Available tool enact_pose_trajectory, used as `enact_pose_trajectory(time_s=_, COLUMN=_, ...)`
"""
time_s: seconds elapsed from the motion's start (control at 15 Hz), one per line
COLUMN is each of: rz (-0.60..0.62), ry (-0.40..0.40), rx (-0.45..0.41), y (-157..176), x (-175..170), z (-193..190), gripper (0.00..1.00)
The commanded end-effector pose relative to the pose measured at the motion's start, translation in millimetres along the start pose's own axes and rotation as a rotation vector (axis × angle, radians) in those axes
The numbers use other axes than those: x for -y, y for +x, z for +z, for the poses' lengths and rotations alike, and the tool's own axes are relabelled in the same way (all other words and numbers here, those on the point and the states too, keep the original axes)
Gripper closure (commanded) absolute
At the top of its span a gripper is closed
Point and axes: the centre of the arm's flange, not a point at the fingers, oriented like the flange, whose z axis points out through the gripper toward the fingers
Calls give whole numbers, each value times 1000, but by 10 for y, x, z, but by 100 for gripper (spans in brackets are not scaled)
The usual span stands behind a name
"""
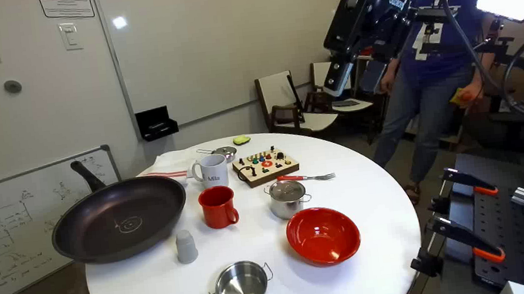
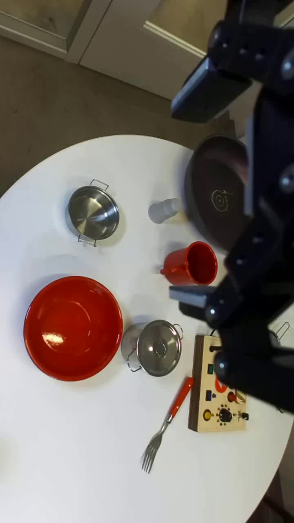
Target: Pick up the lid from the pot and put it on the table, then pick up the folk and put it in the in the pot
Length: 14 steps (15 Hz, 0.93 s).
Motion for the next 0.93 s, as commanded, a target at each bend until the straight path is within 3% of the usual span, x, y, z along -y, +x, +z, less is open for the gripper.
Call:
enact_pose_trajectory(time_s=0.0, rz=0, ry=0, rx=0, y=0, x=0, z=0, gripper=0)
enact_pose_trajectory(time_s=0.73, rz=0, ry=0, rx=0, y=0, x=0, z=0, gripper=0)
enact_pose_trajectory(time_s=0.87, rz=24, ry=-40, rx=-49, y=129, x=-36, z=33, gripper=0)
